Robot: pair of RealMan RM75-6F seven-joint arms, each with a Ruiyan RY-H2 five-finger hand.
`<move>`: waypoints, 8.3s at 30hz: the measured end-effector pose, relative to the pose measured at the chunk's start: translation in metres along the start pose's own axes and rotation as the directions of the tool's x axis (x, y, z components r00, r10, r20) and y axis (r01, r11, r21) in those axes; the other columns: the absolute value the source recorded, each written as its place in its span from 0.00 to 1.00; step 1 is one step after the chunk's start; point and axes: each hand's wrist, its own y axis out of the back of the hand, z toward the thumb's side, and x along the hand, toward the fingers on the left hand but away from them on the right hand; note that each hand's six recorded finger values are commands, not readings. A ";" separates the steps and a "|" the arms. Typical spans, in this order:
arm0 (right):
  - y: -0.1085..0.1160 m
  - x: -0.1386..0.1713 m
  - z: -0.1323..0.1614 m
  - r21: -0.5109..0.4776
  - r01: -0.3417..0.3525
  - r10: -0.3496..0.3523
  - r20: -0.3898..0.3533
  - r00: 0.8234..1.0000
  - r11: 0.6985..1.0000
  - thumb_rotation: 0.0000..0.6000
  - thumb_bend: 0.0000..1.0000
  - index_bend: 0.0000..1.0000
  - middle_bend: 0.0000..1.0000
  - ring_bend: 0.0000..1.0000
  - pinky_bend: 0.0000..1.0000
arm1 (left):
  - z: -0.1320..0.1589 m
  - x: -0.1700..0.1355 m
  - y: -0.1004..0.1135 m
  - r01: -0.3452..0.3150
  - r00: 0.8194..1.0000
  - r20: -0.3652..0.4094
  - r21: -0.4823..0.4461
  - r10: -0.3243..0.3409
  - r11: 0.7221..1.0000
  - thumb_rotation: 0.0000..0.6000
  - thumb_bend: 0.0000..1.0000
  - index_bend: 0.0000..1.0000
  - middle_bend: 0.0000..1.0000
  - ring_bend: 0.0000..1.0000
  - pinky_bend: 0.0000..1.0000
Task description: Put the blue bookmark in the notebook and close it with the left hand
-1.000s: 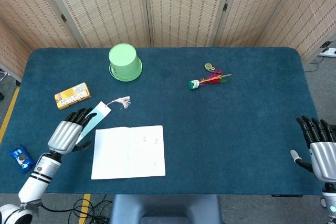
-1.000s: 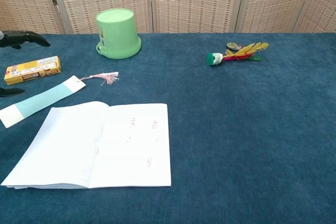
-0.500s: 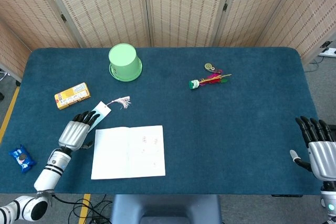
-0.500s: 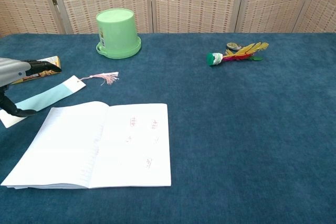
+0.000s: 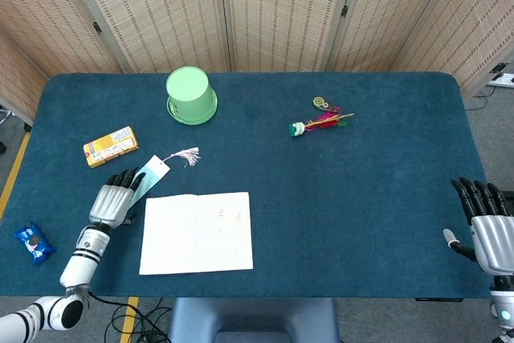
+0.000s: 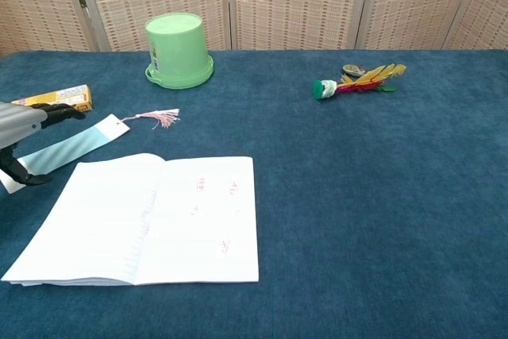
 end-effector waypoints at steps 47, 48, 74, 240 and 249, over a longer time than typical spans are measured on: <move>0.001 0.004 -0.005 -0.005 0.002 -0.002 0.012 1.000 1.000 1.00 0.20 0.04 0.07 0.06 0.07 | -0.051 0.018 0.019 0.074 0.982 -0.172 -0.048 -0.081 0.996 1.00 0.31 0.26 0.05 0.09 0.18; 0.001 0.004 -0.005 -0.005 0.002 -0.002 0.012 1.000 1.000 1.00 0.20 0.04 0.07 0.06 0.07 | -0.050 0.016 0.018 0.085 0.981 -0.171 -0.051 -0.092 0.995 1.00 0.31 0.24 0.05 0.09 0.18; 0.002 0.007 -0.008 -0.004 0.003 -0.002 0.026 1.000 1.000 1.00 0.20 0.04 0.07 0.06 0.07 | -0.050 0.029 0.001 0.282 0.924 -0.259 -0.035 -0.282 0.959 0.96 0.31 0.19 0.05 0.08 0.17; 0.034 0.001 -0.013 0.056 0.058 -0.060 0.021 0.998 0.997 1.00 0.20 0.04 0.07 0.06 0.07 | 0.014 0.019 0.062 0.031 0.998 0.053 -0.071 -0.027 0.997 1.00 0.32 0.32 0.05 0.08 0.17; 0.032 0.001 -0.010 0.058 0.047 -0.048 0.012 0.999 0.997 1.00 0.20 0.04 0.07 0.06 0.07 | 0.055 0.003 0.086 -0.031 0.966 0.255 -0.055 0.044 0.998 1.00 0.32 0.33 0.05 0.08 0.17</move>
